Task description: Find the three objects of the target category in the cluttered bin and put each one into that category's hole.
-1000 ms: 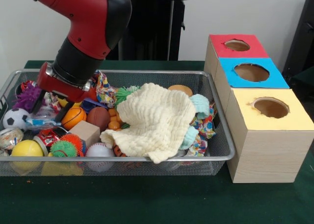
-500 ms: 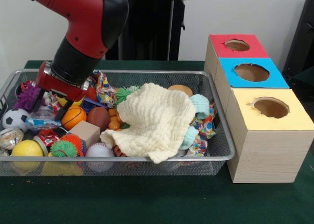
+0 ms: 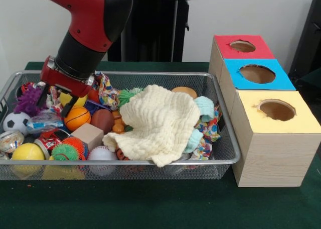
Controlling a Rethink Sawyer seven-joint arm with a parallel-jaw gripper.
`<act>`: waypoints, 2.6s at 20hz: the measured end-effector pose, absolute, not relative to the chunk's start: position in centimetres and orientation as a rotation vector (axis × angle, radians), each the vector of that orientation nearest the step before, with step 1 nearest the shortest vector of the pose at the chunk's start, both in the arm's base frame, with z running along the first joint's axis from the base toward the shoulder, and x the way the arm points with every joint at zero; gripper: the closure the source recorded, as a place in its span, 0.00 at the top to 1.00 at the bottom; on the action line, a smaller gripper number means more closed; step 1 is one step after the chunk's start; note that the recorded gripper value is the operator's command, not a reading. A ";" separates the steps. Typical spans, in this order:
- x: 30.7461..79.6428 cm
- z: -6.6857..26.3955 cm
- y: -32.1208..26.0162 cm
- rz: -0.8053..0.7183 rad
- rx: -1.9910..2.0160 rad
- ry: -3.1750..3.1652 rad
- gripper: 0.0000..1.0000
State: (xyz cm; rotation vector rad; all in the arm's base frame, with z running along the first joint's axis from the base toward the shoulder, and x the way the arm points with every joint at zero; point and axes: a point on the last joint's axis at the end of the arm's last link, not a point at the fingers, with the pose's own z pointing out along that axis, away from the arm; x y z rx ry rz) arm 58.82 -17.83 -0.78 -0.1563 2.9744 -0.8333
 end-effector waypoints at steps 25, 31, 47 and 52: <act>58.9 0.3 -16.5 -0.774 -0.119 2.973 1.00; 59.0 0.3 -16.4 -0.773 -0.120 2.972 1.00; 61.4 0.1 -15.4 -0.739 -0.132 2.936 1.00; 62.2 0.0 -15.0 -0.727 -0.133 2.924 1.00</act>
